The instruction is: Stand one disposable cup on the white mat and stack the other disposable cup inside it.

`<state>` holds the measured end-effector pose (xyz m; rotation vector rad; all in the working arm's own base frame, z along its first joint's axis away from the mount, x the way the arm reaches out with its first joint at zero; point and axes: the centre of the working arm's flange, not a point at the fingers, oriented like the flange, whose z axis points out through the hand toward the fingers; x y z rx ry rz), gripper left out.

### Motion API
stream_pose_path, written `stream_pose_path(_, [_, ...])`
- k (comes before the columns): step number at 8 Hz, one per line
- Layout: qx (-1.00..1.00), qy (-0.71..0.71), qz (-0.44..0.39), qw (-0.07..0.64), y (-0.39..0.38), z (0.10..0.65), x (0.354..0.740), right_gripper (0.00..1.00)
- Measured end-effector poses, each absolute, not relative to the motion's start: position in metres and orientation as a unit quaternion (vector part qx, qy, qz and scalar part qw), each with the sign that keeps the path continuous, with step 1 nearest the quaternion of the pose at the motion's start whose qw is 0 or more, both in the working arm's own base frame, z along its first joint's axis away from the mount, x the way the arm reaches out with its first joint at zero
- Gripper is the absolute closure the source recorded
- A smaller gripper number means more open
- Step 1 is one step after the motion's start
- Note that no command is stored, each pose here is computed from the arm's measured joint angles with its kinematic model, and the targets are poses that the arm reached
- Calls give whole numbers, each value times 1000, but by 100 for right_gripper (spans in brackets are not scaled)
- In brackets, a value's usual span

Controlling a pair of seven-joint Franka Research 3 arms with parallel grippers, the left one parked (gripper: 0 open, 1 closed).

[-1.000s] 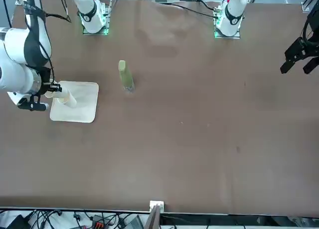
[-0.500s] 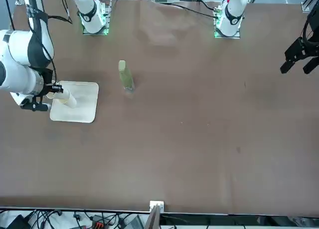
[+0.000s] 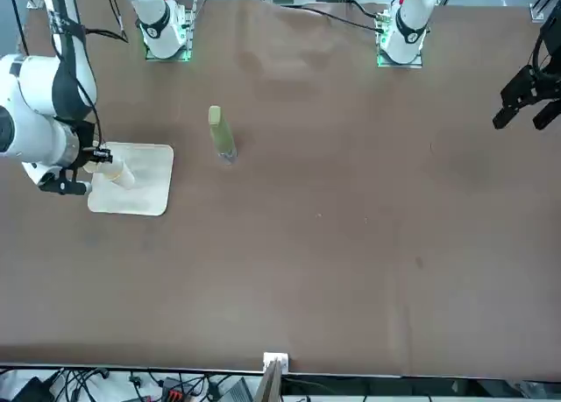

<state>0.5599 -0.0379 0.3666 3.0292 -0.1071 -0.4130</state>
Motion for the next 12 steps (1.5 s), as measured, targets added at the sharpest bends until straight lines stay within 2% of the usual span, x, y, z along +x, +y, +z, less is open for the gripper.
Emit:
stream_pose_path(2, [989,-32,-135,51,-41,366,559,91])
stream_pose_path(3, [989,-31,-134,53,-42,365,560,81])
stream_pose_path(6, [990,-31,-128,53,-42,364,562,28])
stream_pose_path(7, [990,-31,-125,53,-42,366,563,16])
stream_pose_path(9, [992,-32,-109,54,-43,389,571,3])
stream_pose_path(12, [996,-35,-60,53,-44,463,587,0])
